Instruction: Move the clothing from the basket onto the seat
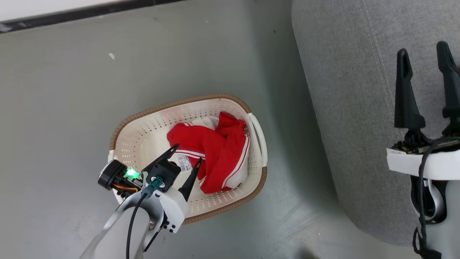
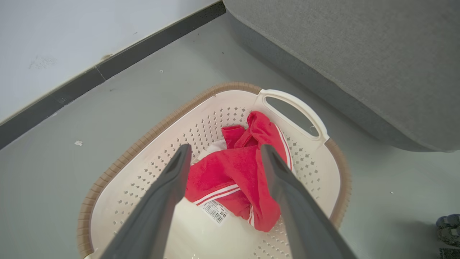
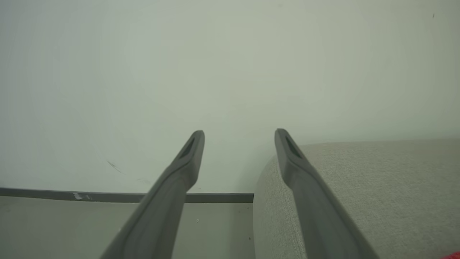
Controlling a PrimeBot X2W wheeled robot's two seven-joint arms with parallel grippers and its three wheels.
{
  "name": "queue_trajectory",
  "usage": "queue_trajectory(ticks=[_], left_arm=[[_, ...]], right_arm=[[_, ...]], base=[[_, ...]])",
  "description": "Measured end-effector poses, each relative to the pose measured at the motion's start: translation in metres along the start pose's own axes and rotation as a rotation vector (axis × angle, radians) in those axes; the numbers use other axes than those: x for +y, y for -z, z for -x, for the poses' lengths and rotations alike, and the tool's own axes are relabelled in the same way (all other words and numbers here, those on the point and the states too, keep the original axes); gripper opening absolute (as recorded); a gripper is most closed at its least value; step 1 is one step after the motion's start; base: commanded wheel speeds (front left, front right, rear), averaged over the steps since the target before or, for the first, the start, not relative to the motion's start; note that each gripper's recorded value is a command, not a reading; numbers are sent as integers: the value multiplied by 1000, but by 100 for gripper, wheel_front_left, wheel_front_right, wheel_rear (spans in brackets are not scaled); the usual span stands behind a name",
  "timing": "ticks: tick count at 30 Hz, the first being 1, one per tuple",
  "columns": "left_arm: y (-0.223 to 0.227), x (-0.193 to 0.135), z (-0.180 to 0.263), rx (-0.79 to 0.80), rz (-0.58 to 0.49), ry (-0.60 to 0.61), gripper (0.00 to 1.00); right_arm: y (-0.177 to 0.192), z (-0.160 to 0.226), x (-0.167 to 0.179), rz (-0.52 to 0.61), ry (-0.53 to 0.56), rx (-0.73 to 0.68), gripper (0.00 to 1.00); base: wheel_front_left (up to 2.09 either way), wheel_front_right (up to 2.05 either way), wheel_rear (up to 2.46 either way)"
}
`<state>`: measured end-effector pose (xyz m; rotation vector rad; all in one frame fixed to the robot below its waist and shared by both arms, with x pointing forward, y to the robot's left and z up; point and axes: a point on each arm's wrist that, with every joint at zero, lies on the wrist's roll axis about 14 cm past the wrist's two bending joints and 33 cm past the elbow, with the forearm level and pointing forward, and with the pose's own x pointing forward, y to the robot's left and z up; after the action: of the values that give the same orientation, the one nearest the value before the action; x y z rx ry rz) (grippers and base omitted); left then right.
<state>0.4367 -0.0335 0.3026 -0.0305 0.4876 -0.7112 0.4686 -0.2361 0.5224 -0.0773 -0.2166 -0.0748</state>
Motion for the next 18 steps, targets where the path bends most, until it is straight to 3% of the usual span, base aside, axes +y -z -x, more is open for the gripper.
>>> queue_trajectory(ticks=[18], left_arm=[[55,-21,-45,117,14,132,100]], right_arm=[[30,-23,-2,5,-6,27,100]], base=[[0,0,0]])
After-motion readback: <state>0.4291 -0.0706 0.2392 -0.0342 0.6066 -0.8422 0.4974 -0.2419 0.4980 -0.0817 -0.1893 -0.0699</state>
